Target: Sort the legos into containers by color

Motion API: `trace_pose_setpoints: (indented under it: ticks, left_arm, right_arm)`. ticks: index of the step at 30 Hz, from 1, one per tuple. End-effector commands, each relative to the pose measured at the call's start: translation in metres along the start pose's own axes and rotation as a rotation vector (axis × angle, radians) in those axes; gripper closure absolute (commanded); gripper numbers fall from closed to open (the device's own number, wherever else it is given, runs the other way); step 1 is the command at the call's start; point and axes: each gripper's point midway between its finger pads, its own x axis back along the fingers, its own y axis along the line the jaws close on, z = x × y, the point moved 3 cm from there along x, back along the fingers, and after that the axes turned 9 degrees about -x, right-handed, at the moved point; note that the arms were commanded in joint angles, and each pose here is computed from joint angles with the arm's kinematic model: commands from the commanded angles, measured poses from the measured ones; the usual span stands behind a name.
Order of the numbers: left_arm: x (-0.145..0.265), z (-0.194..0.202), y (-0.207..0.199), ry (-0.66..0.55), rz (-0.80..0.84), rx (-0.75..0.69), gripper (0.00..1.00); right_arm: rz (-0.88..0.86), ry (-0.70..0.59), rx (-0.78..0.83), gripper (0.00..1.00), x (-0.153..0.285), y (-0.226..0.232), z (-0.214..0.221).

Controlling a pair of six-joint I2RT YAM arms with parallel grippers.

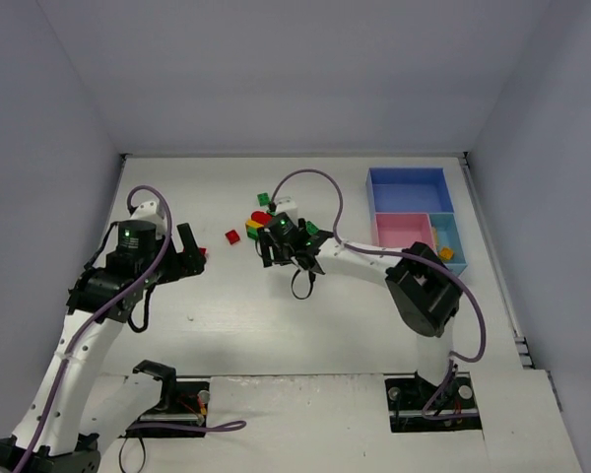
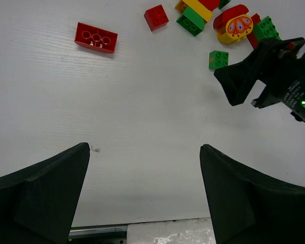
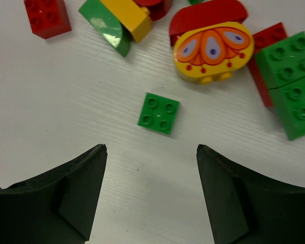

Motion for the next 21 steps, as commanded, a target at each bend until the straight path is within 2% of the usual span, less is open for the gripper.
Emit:
trace_pose_setpoints:
  ticks: [1,13,16,18,20,21]
  left_arm:
    - [0.011,-0.012,-0.003,-0.052,0.012,0.012,0.17]
    - [0.022,-0.004,0.001,-0.043,-0.002,0.018,0.17]
    - [0.02,-0.004,0.001,-0.04,-0.003,0.016,0.17]
    - [0.019,-0.005,0.001,-0.035,-0.001,0.017,0.17]
    - [0.018,-0.006,0.0,-0.037,0.001,0.016,0.17]
    - [0.018,-0.007,-0.001,-0.043,0.003,0.015,0.17]
  right_arm:
    - [-0.022,-0.133,-0.093,0.33,-0.006,0.029,-0.035]
    - [0.154,-0.144,-0.083,0.47,-0.051,0.013,-0.01]
    - [0.15,-0.14,-0.069,0.57,-0.053,0.014,-0.009]
    - [0.157,-0.154,-0.063,0.74,-0.048,0.011,-0.014]
    - [0.167,-0.168,-0.055,0.87,-0.041,0.007,-0.018]
    - [0.171,-0.175,-0.041,0.91,-0.035,0.002,-0.023]
